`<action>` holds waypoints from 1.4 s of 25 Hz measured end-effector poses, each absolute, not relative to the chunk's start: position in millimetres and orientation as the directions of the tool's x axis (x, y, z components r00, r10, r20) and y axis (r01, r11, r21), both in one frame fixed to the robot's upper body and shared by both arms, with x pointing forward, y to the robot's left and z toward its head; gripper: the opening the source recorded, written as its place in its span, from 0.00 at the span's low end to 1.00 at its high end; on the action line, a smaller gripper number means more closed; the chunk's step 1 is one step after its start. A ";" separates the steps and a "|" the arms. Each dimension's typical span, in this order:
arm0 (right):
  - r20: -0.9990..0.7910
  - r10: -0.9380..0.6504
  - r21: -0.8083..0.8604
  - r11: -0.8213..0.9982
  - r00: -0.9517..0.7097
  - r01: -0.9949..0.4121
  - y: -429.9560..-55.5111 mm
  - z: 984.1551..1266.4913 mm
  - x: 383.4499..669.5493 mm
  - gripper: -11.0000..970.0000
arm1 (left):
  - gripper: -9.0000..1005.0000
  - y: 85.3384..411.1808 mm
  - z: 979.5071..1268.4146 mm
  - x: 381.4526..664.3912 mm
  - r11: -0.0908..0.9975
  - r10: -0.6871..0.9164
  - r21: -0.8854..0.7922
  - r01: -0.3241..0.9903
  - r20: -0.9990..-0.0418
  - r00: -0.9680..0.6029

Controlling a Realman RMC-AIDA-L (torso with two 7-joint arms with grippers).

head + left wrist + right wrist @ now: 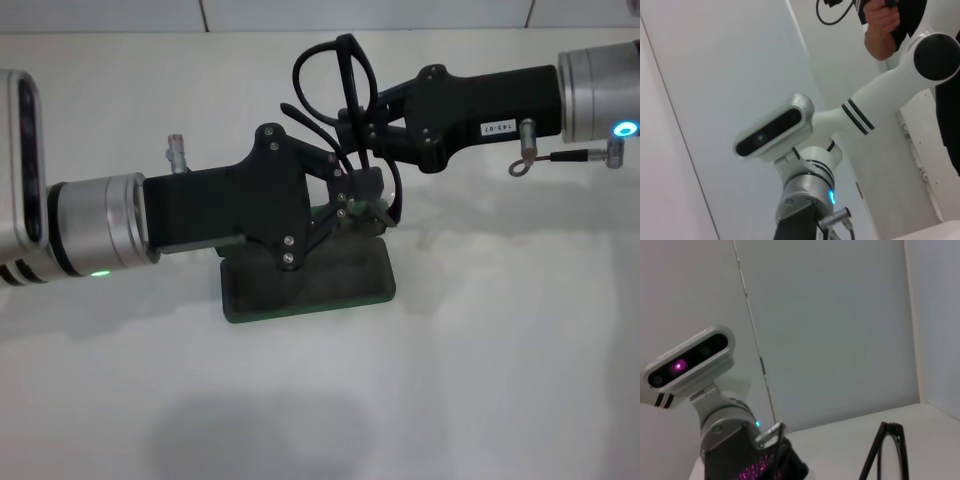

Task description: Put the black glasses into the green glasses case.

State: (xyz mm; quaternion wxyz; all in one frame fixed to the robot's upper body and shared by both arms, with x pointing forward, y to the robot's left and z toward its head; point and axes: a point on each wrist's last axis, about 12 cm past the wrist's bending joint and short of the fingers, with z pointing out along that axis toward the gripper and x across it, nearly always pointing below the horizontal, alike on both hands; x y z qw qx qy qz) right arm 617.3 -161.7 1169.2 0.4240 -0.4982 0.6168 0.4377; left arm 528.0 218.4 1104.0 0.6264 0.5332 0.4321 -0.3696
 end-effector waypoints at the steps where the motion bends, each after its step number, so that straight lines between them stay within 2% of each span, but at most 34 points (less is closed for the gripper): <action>1: -0.958 -0.247 0.117 0.118 -0.143 -0.986 -161.4 1168.9 617.0 0.13 | 0.04 218.3 1104.2 528.1 0.160 -0.004 0.349 0.923 -0.935 0.354; 35: -0.944 -0.303 0.131 0.027 -0.133 -0.991 -157.3 1163.3 605.6 0.13 | 0.05 213.2 1109.2 535.0 0.161 -0.006 0.358 0.920 -0.932 0.363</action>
